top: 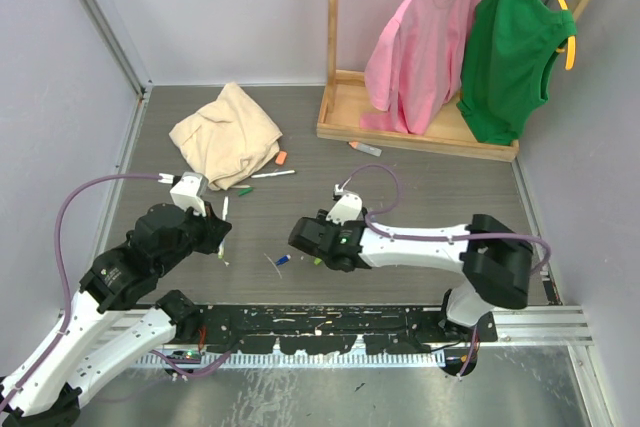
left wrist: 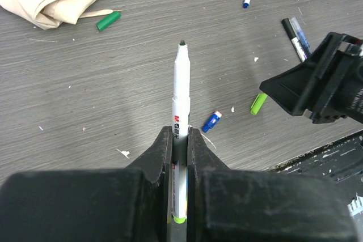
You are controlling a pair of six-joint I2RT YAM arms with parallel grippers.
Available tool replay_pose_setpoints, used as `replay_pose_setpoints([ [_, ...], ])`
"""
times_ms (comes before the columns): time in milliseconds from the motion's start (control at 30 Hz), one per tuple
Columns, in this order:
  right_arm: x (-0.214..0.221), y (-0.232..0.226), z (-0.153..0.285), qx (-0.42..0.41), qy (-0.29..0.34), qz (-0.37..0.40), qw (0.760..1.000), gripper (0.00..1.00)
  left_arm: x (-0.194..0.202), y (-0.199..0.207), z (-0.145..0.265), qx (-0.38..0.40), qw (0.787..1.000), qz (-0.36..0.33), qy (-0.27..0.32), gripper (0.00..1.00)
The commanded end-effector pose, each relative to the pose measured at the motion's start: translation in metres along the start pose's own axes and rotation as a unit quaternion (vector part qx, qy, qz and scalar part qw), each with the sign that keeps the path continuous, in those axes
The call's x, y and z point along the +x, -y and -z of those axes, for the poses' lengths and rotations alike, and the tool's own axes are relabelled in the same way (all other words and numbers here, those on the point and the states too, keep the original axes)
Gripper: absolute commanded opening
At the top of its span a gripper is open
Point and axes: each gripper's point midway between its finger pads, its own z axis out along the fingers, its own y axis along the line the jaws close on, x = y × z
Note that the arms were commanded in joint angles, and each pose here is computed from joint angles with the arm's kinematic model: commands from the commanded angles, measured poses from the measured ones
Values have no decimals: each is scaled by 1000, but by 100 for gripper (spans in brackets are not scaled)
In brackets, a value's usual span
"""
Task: Insert the pens into the pen caps
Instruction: Pick up the pen cap from the center of the board.
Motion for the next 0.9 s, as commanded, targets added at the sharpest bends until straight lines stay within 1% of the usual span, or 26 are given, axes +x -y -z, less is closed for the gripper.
replay_pose_setpoints([
  [0, -6, 12, -2, 65, 24, -31, 997, 43, -14, 1, 1, 1, 1000, 6, 28, 0],
  [200, 8, 10, -9, 73, 1, -30, 997, 44, -14, 1, 1, 0, 1000, 7, 29, 0],
  [433, 30, 5, -20, 87, -36, -6, 996, 44, -14, 0, 0, -5, 1000, 7, 27, 0],
  [600, 35, 1, -25, 90, -45, 4, 995, 44, -14, 0, 2, -4, 1000, 7, 28, 0],
  [867, 40, 8, -32, 105, -52, 8, 993, 43, -14, -1, 1, -6, 1000, 8, 28, 0],
])
